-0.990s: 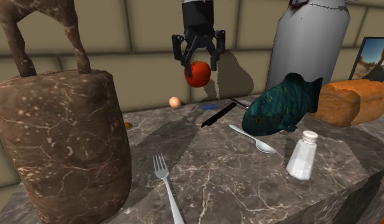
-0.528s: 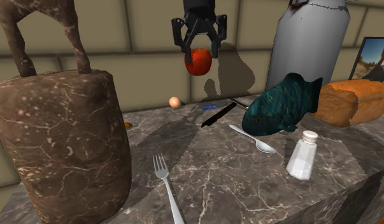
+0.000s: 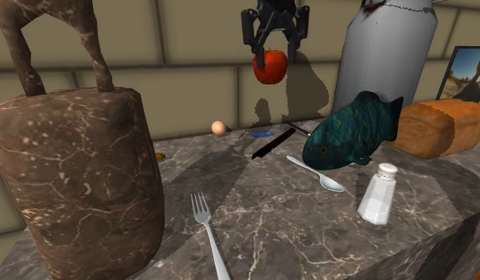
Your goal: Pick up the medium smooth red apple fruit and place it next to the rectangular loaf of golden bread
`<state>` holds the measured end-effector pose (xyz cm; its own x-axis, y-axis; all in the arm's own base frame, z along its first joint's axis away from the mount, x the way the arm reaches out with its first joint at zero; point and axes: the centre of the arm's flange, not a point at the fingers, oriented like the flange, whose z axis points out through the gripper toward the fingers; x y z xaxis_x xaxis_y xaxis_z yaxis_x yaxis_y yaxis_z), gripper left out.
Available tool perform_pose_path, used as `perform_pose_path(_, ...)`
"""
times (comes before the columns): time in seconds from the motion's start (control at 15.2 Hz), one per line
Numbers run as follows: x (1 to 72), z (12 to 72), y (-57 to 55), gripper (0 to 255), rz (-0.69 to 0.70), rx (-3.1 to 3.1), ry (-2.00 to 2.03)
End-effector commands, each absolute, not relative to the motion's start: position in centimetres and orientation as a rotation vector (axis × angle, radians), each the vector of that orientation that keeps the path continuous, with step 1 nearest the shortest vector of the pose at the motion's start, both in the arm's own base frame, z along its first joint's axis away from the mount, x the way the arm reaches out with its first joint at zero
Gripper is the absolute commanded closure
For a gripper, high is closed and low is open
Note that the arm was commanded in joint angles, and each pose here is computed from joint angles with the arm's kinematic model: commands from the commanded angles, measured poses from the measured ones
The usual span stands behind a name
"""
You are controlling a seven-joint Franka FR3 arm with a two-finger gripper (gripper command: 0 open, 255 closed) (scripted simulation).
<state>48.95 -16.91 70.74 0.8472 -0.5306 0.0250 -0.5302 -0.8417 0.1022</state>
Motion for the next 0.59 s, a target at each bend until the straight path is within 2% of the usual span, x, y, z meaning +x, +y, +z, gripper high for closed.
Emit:
perform_pose_path(0.0,46.8,70.6,-18.5,255,-0.007,2.919,-0.839)
perform_pose_path(0.53,38.5,70.6,-25.1,255,-0.007,2.919,-0.839)
